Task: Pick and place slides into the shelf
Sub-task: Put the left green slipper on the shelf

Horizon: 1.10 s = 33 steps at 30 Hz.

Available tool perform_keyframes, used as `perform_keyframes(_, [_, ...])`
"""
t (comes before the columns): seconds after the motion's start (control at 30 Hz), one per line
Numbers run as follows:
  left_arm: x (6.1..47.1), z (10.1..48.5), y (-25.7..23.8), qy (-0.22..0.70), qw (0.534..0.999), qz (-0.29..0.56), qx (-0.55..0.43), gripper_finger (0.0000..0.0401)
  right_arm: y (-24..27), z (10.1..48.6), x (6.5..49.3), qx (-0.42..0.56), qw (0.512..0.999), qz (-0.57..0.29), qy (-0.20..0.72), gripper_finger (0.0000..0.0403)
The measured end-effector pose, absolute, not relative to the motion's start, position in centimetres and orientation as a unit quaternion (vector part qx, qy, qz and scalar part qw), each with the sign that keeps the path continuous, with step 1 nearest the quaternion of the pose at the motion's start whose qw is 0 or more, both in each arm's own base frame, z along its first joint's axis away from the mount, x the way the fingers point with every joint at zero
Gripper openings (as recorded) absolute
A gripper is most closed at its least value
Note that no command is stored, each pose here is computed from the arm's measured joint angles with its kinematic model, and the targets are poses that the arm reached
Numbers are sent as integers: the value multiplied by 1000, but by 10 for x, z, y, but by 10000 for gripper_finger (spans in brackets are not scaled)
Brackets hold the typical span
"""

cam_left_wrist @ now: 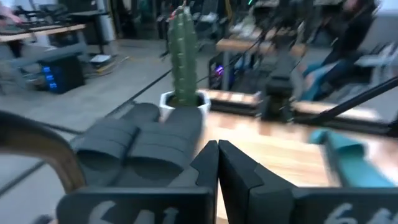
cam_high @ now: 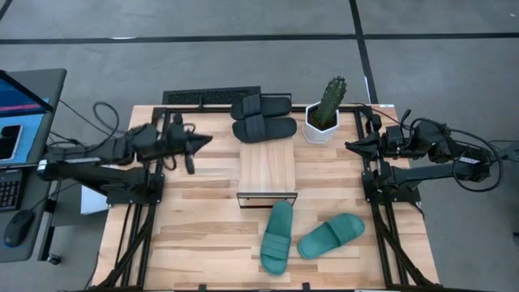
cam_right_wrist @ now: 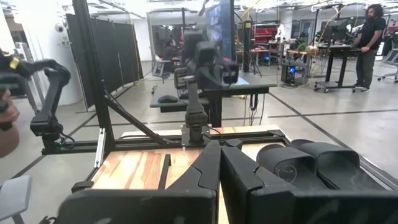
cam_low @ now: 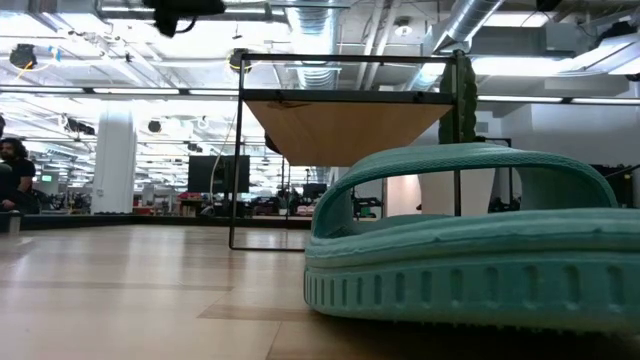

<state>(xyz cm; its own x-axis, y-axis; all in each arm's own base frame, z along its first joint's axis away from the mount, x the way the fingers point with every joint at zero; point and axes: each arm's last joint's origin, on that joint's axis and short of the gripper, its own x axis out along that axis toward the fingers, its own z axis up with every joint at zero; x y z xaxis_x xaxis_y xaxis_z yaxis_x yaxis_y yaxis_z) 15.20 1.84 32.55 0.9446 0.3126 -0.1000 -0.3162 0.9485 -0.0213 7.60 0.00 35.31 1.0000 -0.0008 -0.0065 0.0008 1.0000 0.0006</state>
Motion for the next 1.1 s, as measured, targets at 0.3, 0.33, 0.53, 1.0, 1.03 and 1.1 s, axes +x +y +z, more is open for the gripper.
perform_keyframes(0.3, [119, 255, 1, -17, 993, 100, -66, 0, 0, 353, 76, 0, 1000, 0, 3, 0])
perform_keyframes(0.33, [116, 249, 1, -24, 993, 98, -68, 0, 0, 353, 76, 0, 1000, -1, 3, 0])
perform_keyframes(0.53, [107, 227, 0, -46, 993, 86, -66, 0, 0, 353, 76, 0, 1000, 0, 3, 0])
perform_keyframes(1.0, [108, 187, 0, -17, 996, 88, 13, 0, -3, 355, 76, -54, 998, -43, -6, 0])
perform_keyframes(1.03, [109, 187, 0, -19, 996, 89, 20, 0, -3, 357, 76, -61, 997, -51, -13, 0])
perform_keyframes(1.1, [108, 187, 0, -20, 995, 94, 34, 0, -3, 357, 76, -55, 997, -49, -15, 0])
